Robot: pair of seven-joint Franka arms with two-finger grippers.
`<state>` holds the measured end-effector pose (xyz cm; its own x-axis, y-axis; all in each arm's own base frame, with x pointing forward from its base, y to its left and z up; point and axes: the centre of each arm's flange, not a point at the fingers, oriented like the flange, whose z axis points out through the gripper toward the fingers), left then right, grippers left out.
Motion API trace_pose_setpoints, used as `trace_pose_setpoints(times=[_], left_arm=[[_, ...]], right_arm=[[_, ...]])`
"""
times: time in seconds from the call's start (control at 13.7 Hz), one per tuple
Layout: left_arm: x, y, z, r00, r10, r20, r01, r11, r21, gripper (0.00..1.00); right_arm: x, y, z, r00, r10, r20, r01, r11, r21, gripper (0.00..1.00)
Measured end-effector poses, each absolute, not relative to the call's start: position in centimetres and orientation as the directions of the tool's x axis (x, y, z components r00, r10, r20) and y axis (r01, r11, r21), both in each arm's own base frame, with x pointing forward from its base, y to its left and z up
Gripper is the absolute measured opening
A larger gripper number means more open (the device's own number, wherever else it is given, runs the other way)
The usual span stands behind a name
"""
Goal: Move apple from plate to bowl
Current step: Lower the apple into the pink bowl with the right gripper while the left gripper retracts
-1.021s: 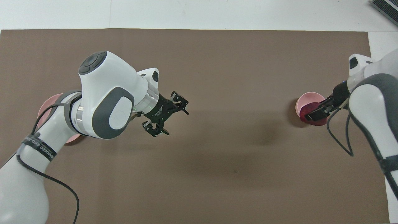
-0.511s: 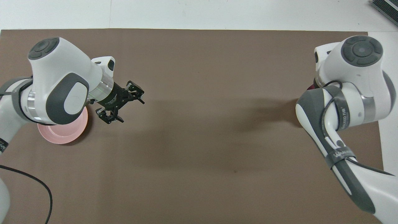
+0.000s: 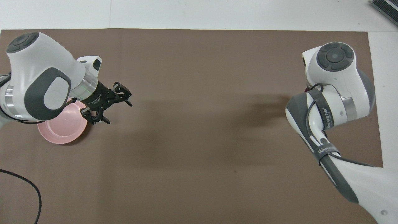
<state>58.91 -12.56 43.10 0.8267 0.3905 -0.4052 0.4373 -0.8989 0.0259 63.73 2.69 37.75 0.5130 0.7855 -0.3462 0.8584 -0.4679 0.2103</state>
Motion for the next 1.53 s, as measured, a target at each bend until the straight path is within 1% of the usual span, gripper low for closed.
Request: trace_pose_setpoints(times=[0.22, 0.51, 0.66, 0.8, 1.02, 1.31, 1.53], left_arm=[[58.8, -9.6, 45.2, 0.928, 0.158, -0.339, 0.177, -0.984, 0.023, 1.0], [58.4, -7.6, 47.9, 0.958, -0.083, -0.276, -0.082, -0.997, 0.015, 1.0], [58.1, -6.2, 49.6, 0.956, -0.163, -0.245, -0.168, -0.986, -0.003, 1.0], [57.5, -5.4, 52.0, 0.964, -0.167, -0.207, -0.175, -0.984, -0.023, 1.0], [55.4, -5.1, 55.3, 0.976, -0.148, -0.159, -0.161, -0.984, -0.074, 1.0], [51.4, -5.6, 56.8, 0.981, -0.124, -0.149, -0.146, -0.979, -0.144, 1.0], [50.7, -5.4, 57.8, 0.986, -0.106, -0.128, -0.122, -0.985, -0.121, 1.0]], right_arm=[[63.5, 2.8, 37.0, 0.506, 0.791, -0.344, 0.863, -0.462, 0.206, 0.78], [62.9, 2.8, 35.6, 0.496, 0.794, -0.352, 0.868, -0.458, 0.189, 0.78], [62.7, 2.6, 35.2, 0.495, 0.793, -0.356, 0.869, -0.46, 0.184, 0.78], [62.5, 2.5, 34.7, 0.493, 0.797, -0.348, 0.87, -0.456, 0.185, 0.78], [62.4, 2.4, 34.3, 0.491, 0.799, -0.347, 0.871, -0.456, 0.183, 0.78], [62.1, 2.1, 33.9, 0.493, 0.796, -0.352, 0.87, -0.461, 0.176, 0.78], [62.0, 2.0, 33.7, 0.493, 0.795, -0.353, 0.87, -0.462, 0.174, 0.78]])
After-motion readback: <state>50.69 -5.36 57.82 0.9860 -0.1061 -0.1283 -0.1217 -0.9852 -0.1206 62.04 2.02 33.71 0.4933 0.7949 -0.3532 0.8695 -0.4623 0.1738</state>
